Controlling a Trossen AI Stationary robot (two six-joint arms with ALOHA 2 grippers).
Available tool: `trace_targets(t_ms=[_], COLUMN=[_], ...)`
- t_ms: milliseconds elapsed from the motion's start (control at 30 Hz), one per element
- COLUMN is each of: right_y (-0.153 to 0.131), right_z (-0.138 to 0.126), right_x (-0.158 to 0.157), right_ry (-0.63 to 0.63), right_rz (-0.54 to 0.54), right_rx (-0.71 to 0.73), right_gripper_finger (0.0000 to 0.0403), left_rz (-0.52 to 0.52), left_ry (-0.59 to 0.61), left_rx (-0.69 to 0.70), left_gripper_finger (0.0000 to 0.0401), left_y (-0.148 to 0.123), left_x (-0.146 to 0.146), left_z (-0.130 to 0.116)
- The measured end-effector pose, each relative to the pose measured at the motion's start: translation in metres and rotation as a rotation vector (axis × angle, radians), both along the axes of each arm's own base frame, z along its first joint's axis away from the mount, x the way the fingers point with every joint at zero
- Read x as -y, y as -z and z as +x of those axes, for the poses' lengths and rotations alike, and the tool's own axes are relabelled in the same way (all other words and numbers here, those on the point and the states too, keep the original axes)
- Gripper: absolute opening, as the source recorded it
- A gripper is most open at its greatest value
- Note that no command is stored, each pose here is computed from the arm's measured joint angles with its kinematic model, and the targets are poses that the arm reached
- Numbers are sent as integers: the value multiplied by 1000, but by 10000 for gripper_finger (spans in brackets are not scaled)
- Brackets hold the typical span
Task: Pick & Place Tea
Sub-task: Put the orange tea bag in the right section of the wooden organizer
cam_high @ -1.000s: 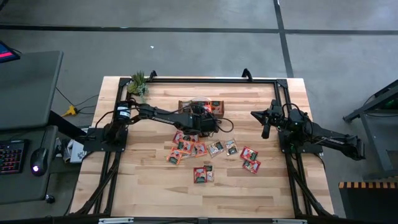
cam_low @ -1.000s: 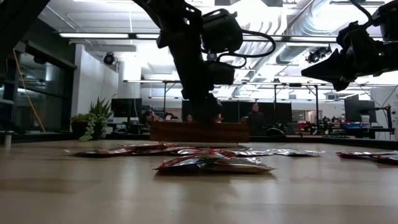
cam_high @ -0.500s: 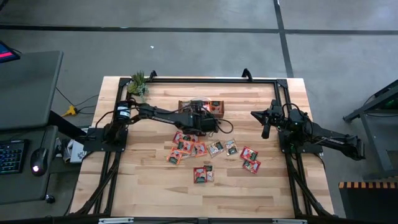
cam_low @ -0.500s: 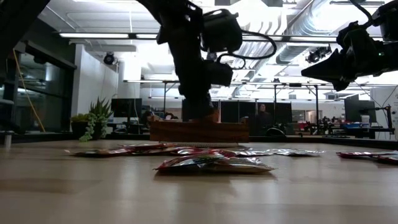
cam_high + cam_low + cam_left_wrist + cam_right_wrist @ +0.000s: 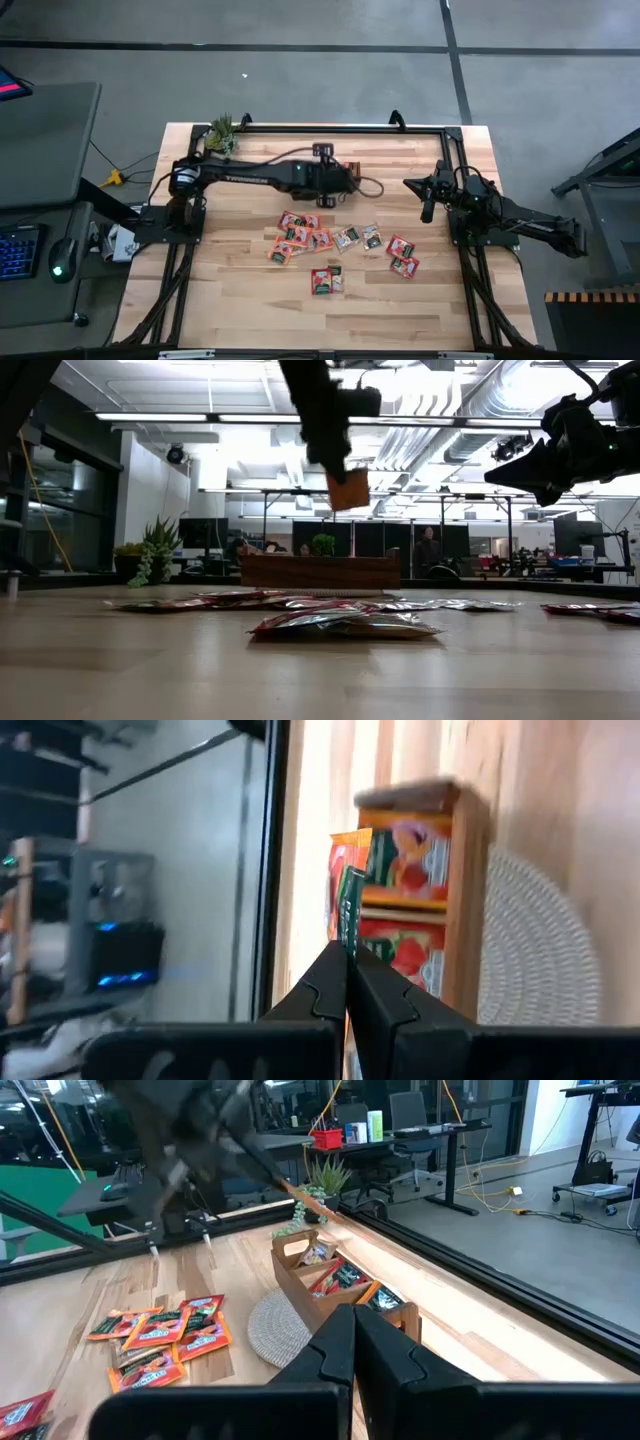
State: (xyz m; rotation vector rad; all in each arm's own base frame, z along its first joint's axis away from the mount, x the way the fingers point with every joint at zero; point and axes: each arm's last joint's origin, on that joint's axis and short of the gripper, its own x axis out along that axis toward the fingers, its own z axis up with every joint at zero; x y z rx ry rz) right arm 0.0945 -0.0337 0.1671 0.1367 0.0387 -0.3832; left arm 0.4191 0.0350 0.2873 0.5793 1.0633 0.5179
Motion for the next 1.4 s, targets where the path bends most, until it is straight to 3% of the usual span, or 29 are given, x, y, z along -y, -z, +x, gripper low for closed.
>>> trace_targets(t_ms=[167, 300, 600, 867, 1167, 1400], right_y=[0, 0, 0, 0, 0, 0], right_z=[0, 0, 0, 0, 0, 0], right_x=[0, 0, 0, 0, 0, 0], right_ry=[0, 0, 0, 0, 0, 0], right_rz=[0, 0, 0, 0, 0, 0], right_rx=[0, 0, 0, 0, 0, 0], right_gripper_finger=[0, 0, 0, 0, 0, 0], left_rz=[-153, -253, -366, -444, -444, -528], left_ry=[93, 179, 256, 227, 217, 174], left_rx=[17, 17, -2, -51, -33, -75], left_gripper_finger=[0, 0, 0, 0, 0, 0], left_y=[-34, -43, -39, -12, -5, 1], left_x=[-15, -27, -49, -72, -80, -84], left_z=[-3, -5, -8, 2, 22, 29])
